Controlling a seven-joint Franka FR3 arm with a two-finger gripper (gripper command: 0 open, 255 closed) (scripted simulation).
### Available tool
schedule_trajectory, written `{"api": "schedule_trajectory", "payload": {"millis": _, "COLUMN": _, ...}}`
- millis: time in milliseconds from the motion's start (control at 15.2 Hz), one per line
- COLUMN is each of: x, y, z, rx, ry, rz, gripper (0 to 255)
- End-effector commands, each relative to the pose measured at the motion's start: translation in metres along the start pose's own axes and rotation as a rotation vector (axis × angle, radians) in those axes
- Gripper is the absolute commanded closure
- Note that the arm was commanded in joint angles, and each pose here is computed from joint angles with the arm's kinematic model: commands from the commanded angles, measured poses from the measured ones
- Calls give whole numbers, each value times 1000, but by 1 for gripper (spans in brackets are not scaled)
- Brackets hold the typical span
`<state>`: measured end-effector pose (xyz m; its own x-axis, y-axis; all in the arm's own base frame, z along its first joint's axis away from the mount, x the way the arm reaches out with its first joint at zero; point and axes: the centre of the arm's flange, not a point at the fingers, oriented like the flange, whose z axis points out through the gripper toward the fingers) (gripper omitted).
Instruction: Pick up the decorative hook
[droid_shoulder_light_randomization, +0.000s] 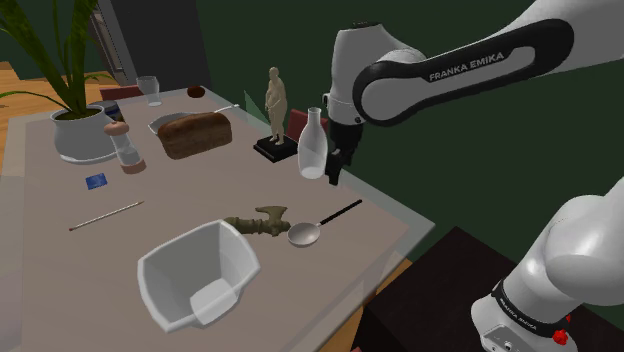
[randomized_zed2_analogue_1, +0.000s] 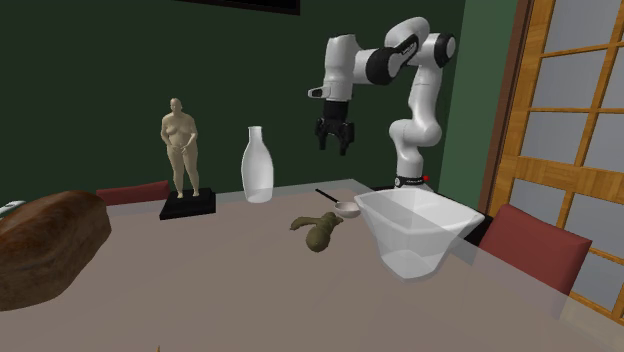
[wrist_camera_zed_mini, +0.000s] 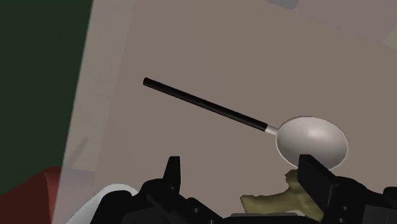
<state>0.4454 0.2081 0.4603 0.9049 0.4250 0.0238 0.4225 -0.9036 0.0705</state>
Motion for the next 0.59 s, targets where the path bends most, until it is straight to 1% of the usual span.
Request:
{"api": "schedule_trajectory", "payload": {"millis": 0, "x": 21, "y": -15, "z": 11, "rx": -7, "ry": 6, "rz": -30, "gripper": 0}}
{"api": "schedule_trajectory", "payload": {"millis": 528, "x": 92, "y": -83, "z": 52, "rx": -36, "ry": 22, "rz": -149, "gripper": 0}}
